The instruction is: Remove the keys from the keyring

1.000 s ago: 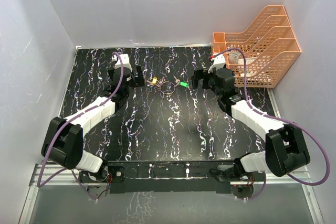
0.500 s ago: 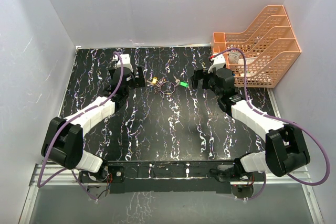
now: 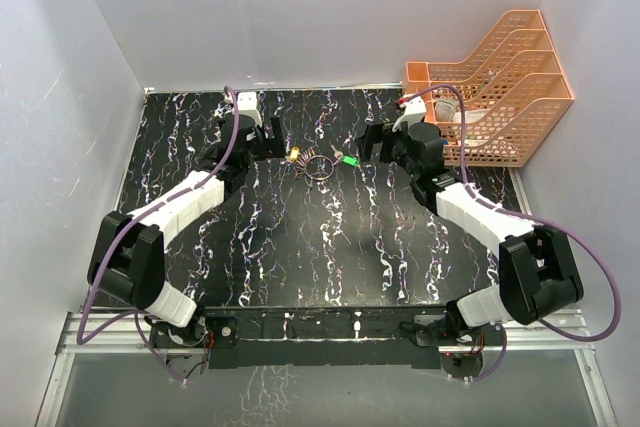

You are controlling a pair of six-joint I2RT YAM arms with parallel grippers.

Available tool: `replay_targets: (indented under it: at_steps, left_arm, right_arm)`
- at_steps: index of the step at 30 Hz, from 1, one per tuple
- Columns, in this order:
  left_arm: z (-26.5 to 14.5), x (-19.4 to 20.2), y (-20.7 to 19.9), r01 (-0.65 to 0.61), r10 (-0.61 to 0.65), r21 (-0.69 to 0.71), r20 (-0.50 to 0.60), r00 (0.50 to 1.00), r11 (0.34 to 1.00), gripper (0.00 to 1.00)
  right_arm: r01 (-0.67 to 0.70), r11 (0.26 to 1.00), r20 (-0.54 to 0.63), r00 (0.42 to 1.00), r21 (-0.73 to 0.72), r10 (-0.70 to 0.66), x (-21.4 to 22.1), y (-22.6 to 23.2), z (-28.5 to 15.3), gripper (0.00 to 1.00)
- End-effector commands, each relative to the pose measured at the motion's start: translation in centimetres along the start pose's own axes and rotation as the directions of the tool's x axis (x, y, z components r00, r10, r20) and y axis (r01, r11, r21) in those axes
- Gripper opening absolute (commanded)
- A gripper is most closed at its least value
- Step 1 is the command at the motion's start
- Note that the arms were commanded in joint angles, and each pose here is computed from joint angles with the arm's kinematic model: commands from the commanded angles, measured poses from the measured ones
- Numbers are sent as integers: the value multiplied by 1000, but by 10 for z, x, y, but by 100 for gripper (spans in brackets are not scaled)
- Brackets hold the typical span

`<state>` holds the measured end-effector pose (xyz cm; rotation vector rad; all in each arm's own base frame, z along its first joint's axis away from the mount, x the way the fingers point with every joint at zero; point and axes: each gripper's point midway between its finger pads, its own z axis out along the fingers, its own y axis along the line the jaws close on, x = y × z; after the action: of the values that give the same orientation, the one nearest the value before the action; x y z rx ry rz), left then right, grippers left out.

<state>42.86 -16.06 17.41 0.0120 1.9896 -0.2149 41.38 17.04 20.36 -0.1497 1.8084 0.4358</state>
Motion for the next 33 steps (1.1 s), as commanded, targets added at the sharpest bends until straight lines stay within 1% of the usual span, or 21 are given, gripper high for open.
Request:
replay_targets:
  at_steps: [1,4,6,9,11,15,18,22,26,29,33]
  left_arm:
    - [-4,-19,5,8,-6,-30,57,998,1000,99]
    - [-13,-25,12,19,-13,-43,144,989,999,99]
    - [-20,-32,21,19,-2,-75,209,978,997,99]
    - [-33,-36,38,66,-27,-148,251,968,987,99]
    - [-38,-35,41,66,-24,-159,250,968,985,99]
    - [-35,-18,50,62,-22,-211,188,982,975,99]
    - [-32,-6,51,46,-13,-212,154,988,976,99]
    - [-30,7,52,49,-22,-212,127,992,976,99]
    - [-26,18,49,5,11,-191,84,996,982,99]
    - [-27,17,51,15,3,-200,90,996,980,99]
    - [-28,16,53,25,-5,-211,98,995,977,99]
  right_arm:
    - [70,997,125,990,-44,-64,-47,11,9,98]
    - [84,995,137,988,-45,-77,-51,12,14,98]
    - [83,996,151,985,-19,-79,-55,8,18,98]
    - [84,996,104,991,-19,-81,-52,8,30,98]
    - [89,995,51,995,-35,-87,-42,9,43,98]
    - [71,995,-19,997,-66,-73,-25,13,73,98]
    - [50,997,-75,996,-53,-54,-6,8,92,98]
    - [65,998,-174,982,-19,-67,29,-2,109,88]
    - [134,990,-235,964,38,-122,56,-12,112,75]
    - [169,983,-257,955,69,-146,68,-17,113,67]
    - [160,986,-271,952,49,-142,77,-14,120,51]
